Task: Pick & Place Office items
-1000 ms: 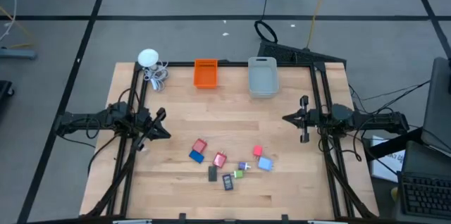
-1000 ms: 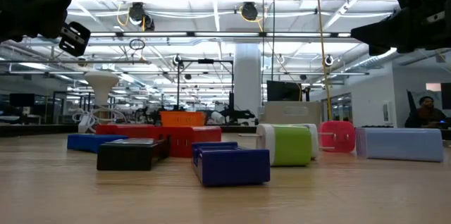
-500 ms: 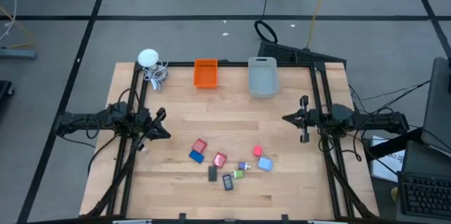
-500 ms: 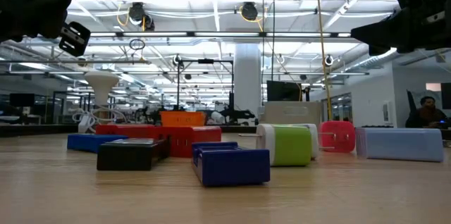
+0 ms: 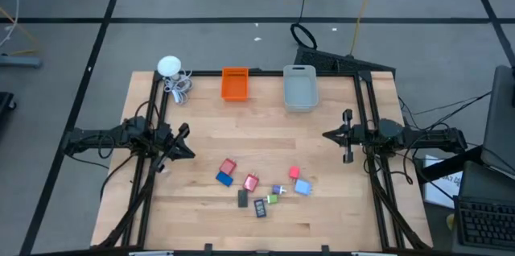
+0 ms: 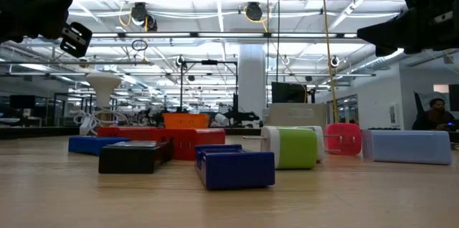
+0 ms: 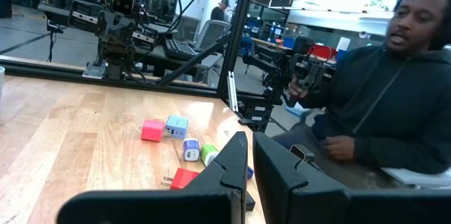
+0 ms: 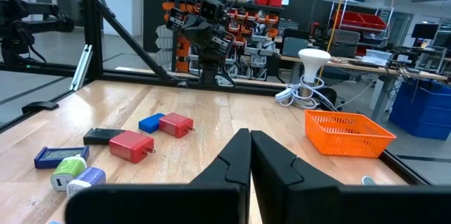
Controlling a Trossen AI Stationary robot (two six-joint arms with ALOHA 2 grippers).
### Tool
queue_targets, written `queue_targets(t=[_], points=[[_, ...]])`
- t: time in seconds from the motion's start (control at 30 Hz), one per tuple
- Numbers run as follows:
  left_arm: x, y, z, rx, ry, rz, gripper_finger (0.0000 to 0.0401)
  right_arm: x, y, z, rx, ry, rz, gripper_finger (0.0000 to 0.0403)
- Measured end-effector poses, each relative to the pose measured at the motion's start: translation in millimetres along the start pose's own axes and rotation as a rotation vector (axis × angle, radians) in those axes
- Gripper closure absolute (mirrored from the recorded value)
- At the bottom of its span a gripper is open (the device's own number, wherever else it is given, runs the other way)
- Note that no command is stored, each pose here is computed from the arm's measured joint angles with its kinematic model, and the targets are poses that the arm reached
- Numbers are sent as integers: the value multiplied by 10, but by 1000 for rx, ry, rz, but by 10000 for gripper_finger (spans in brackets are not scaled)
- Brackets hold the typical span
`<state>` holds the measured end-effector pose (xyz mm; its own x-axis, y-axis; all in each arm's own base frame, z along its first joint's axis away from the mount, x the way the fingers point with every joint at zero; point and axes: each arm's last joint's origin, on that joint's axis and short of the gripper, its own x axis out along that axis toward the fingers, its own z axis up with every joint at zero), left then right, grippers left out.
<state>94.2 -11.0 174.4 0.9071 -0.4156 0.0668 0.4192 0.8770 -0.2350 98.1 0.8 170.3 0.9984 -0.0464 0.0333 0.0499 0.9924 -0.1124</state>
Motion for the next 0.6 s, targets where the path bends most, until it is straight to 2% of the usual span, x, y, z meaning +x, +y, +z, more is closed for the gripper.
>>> queue_targets(t=[0.07, 0.27, 0.33, 0.43, 0.6], points=[[0, 0, 0, 0, 0, 0, 377, 0, -2, 15, 47, -15, -2, 403], [0, 0, 0, 0, 0, 0, 377, -10, -16, 138, 305, -145, 6, 403], [0, 0, 0, 0, 0, -1, 377, -14, -19, 160, 338, -168, 2, 403], [0, 0, 0, 0, 0, 0, 377, -15, -40, 158, 371, -173, -68, 403], [0, 0, -1, 0, 0, 0, 377, 1, -15, 122, 438, -126, -1, 403]])
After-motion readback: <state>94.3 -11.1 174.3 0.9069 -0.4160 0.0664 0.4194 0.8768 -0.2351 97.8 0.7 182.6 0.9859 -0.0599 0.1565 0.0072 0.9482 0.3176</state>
